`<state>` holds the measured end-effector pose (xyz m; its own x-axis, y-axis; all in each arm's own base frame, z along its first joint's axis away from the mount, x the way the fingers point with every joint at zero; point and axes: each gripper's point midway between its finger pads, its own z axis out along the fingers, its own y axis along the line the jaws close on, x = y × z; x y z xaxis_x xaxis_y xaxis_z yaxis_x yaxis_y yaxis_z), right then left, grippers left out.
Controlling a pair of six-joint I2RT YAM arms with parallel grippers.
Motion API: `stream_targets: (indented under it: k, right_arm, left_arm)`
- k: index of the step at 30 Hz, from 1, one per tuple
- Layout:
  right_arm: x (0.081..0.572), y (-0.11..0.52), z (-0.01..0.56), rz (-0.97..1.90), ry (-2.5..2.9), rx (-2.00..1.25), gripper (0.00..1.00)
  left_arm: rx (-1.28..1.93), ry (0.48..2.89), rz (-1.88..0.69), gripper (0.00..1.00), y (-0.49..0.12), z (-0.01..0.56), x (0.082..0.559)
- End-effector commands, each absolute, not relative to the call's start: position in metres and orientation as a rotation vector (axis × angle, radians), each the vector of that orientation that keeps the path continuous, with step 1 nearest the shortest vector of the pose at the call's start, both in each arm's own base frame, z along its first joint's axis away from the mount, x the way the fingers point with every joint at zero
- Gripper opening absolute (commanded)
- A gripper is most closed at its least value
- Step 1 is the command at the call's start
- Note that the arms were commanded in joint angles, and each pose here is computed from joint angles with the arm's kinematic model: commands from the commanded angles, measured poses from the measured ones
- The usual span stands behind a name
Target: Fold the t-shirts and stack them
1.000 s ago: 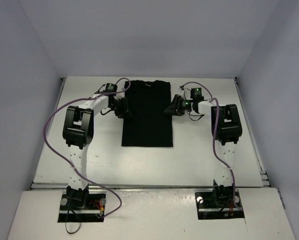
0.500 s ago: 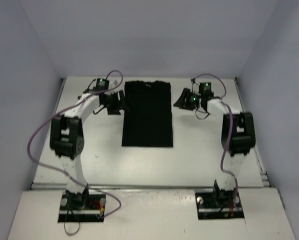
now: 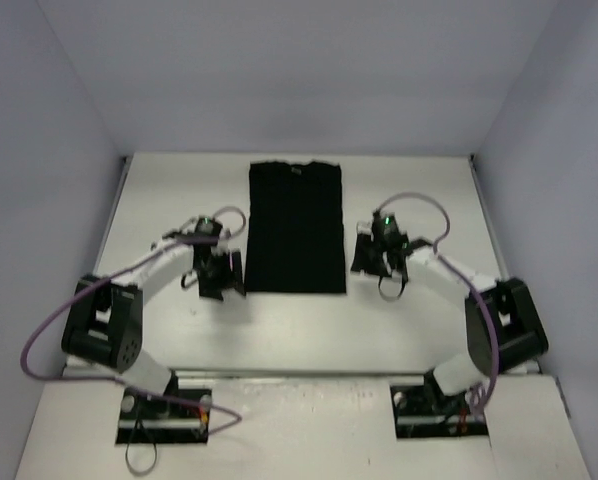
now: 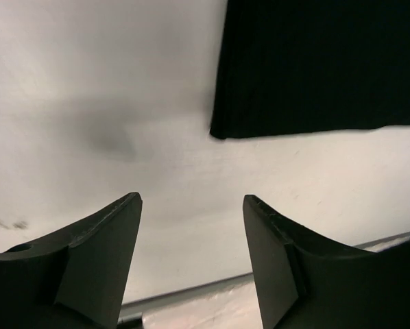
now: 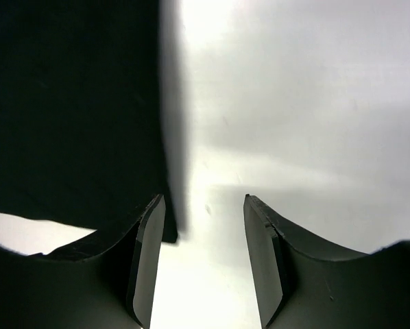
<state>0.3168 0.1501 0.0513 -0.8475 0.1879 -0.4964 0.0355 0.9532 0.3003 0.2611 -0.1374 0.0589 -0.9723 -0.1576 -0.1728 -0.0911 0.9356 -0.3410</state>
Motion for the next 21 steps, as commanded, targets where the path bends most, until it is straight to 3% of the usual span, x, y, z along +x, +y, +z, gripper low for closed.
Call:
stream_targets:
  k: [1, 10, 21]
  right_arm:
    - [0.303, 0.153, 0.058, 0.308, 2.506, 0.281, 0.47]
    - [0.284, 0.186, 0.036, 0.321, 2.559, 0.249, 0.47]
    - [0.274, 0.181, 0.0, 0.208, 2.619, 0.283, 0.47]
  left_arm:
    - [-0.16, 2.819, -0.489, 0.56, -0.148, 0.07, 0.265]
    - [-0.186, 2.813, -0.488, 0.55, -0.152, 0.055, 0.273]
    - [-0.21, 2.849, -0.455, 0.54, -0.153, 0.037, 0.278]
